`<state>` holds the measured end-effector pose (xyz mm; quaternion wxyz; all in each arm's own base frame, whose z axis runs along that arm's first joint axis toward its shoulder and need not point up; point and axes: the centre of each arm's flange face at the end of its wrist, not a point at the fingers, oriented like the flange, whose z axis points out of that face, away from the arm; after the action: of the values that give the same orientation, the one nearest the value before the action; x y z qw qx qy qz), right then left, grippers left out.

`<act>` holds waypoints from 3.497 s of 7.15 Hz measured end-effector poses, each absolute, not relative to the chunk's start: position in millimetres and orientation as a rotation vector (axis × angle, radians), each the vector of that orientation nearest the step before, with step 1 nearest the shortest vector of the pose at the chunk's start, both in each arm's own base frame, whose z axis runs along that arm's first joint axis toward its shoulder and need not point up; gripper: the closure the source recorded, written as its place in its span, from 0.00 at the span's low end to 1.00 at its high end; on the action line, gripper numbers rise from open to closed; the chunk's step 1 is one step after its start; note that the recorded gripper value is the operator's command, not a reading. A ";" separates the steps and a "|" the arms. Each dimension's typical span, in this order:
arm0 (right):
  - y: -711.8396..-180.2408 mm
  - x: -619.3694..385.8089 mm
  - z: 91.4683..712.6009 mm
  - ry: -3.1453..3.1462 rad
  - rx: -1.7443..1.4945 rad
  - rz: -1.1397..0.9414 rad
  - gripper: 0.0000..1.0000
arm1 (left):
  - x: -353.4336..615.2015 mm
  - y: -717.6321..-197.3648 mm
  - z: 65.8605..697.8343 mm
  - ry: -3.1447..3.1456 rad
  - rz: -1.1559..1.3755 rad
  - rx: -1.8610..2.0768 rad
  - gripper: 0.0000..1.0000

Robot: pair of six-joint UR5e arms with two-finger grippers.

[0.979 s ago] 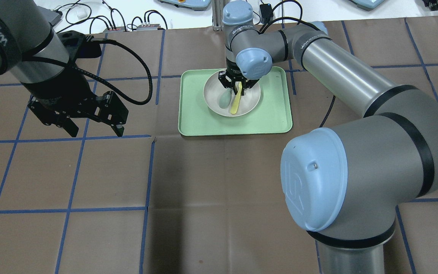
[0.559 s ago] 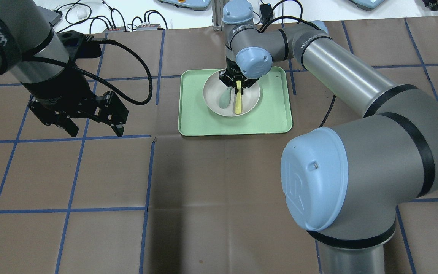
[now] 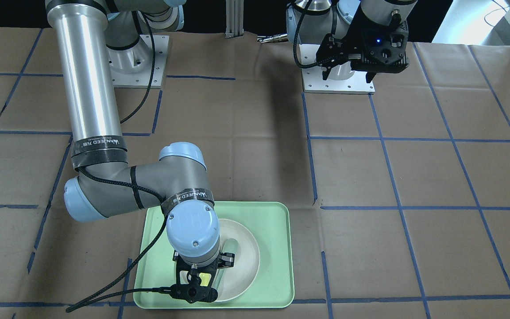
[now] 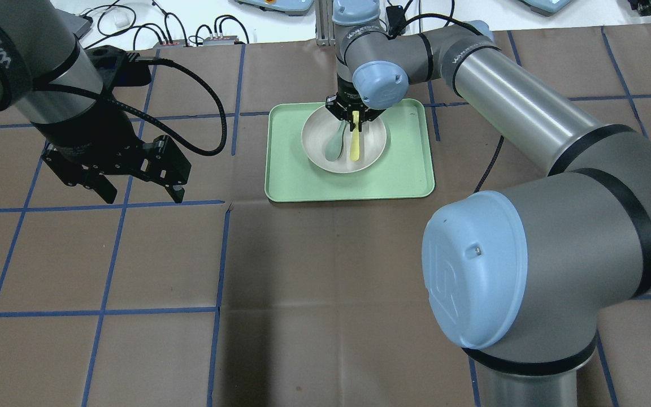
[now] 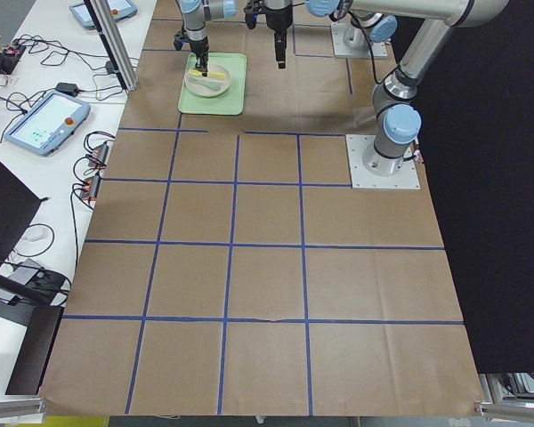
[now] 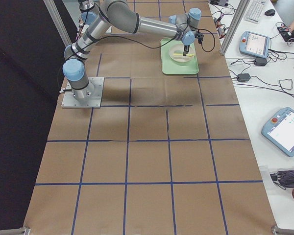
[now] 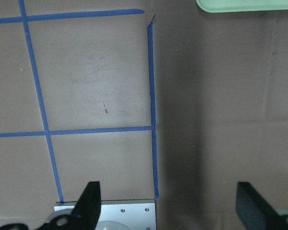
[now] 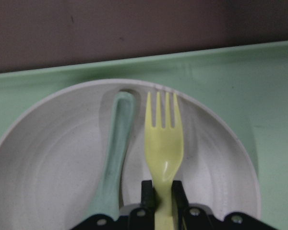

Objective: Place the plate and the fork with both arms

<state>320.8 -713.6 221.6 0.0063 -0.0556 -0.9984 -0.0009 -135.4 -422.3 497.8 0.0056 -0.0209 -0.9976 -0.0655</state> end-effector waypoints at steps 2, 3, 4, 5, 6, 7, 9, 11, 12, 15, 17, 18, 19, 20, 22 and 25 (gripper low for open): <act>-702.6 318.1 266.9 -3.134 -0.173 0.022 1.00 | -135.4 -422.3 497.8 -3.123 -0.205 -0.065 0.00; -699.3 314.0 279.0 -3.135 -0.167 0.029 1.00 | -135.4 -422.3 497.8 -3.123 -0.205 -0.066 0.00; -701.0 304.2 283.1 -3.131 -0.156 0.028 1.00 | -135.4 -422.3 497.8 -3.123 -0.205 -0.066 0.00; -706.8 284.8 284.5 -3.128 -0.139 0.015 1.00 | -135.4 -422.3 497.8 -3.123 -0.205 -0.066 0.00; -713.4 260.8 284.4 -3.124 -0.112 -0.009 1.00 | -135.4 -422.3 497.8 -3.123 -0.205 -0.066 0.00; -718.0 236.6 280.0 -3.123 -0.079 -0.043 1.00 | -135.4 -422.3 497.8 -3.123 -0.205 -0.066 0.00; -716.8 192.2 248.7 -3.128 -0.035 -0.131 1.00 | -135.4 -422.3 497.8 -3.123 -0.205 -0.065 0.00; -712.8 180.8 214.9 -3.134 -0.037 -0.135 1.00 | -135.4 -422.3 497.8 -3.123 -0.205 -0.066 0.00; -712.6 181.8 202.7 -3.135 -0.034 -0.130 1.00 | -135.4 -422.3 497.8 -3.123 -0.205 -0.065 0.00; -713.2 185.7 190.2 -3.135 -0.036 -0.135 0.23 | -135.4 -422.3 497.8 -3.123 -0.205 -0.065 0.00; -714.8 186.3 195.5 -3.135 -0.038 -0.119 0.00 | -135.4 -422.3 497.8 -3.123 -0.205 -0.066 0.00; -714.9 185.6 203.4 -3.136 -0.041 -0.106 0.00 | -135.4 -422.3 497.8 -3.123 -0.205 -0.065 0.00; -713.9 183.9 218.8 -3.138 -0.044 -0.081 0.00 | -135.4 -422.3 497.8 -3.123 -0.205 -0.066 0.00; -710.6 182.1 240.7 -3.139 -0.039 -0.049 0.00 | -135.3 -422.3 497.8 -3.123 -0.205 -0.066 0.00; -692.2 171.9 297.4 -3.139 0.024 -0.017 0.00 | -135.4 -422.2 497.9 -3.123 -0.205 -0.066 0.00; -619.3 123.4 419.3 -3.135 0.072 -0.075 0.00 | -135.3 -422.2 497.9 -3.124 -0.205 -0.066 0.00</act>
<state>123.4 -619.3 419.3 0.0022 0.0229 -0.9994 -0.0240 -135.3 -422.2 497.9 0.0052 -0.0210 -0.9976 -0.0654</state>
